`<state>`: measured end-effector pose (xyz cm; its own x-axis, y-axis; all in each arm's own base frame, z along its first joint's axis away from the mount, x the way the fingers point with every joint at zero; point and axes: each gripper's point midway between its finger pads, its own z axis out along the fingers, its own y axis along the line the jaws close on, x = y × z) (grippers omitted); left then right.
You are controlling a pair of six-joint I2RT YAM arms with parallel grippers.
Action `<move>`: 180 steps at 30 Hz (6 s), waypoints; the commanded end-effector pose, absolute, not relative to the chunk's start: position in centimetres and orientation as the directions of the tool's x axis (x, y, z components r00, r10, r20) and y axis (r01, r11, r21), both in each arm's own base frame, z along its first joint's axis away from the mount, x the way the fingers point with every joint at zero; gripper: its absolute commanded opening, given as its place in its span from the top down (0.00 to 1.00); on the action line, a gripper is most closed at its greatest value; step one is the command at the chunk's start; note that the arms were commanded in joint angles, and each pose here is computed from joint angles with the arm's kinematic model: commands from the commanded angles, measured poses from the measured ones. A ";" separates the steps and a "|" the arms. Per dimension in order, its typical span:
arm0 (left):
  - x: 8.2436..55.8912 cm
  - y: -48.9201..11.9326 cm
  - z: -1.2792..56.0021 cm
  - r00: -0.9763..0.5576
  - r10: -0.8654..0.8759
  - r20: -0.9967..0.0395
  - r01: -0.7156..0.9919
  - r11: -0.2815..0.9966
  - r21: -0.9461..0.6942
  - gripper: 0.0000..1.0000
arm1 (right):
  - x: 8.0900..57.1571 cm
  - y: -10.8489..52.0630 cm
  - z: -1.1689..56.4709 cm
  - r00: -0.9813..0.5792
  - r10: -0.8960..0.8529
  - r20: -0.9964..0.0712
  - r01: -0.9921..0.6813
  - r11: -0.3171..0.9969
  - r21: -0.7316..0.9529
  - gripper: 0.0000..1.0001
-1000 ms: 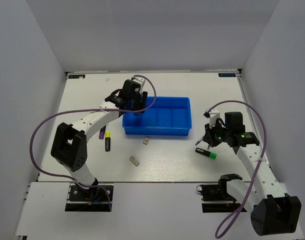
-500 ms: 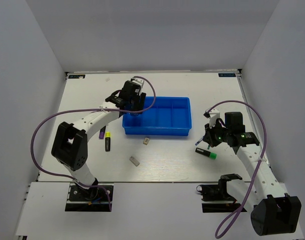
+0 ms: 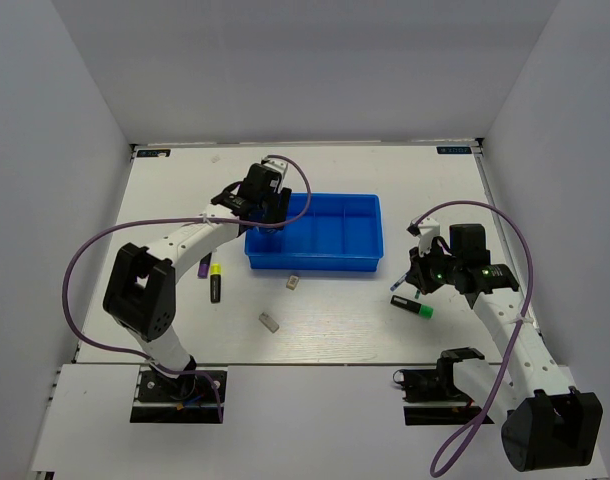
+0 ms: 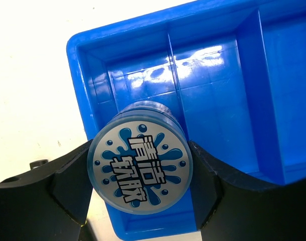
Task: Sort the stationery into containers
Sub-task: Place the stationery in the storage box, then pick up the pen from the center of the board, then place the pen in the storage box, then pick up the pen from the center of the board.
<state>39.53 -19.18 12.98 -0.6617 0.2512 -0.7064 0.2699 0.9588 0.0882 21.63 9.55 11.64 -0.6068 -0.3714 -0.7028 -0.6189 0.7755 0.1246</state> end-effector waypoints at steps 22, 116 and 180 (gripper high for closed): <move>39.9 -19.1 14.2 -0.642 0.234 -0.730 0.254 0.964 0.086 0.11 | 22.3 9.7 12.6 -0.587 -0.365 -0.723 -0.622 0.775 0.113 0.91; 26.8 -4.8 9.4 -0.807 -0.129 -0.576 -0.150 0.989 -0.011 0.37 | 32.2 30.4 24.1 -0.641 -0.295 -0.709 -0.735 0.503 0.455 1.00; 36.4 -0.5 2.6 -0.858 -0.185 -0.479 -0.266 0.958 0.107 0.41 | 30.3 26.3 19.1 -0.685 -0.156 -0.712 -0.526 0.781 0.335 0.64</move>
<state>35.41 -0.47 1.87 -0.8748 -0.1805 -0.4496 -0.2575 0.9593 0.1160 29.93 26.50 18.33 -0.7323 -0.1621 -0.6615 -0.4921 0.7973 0.3494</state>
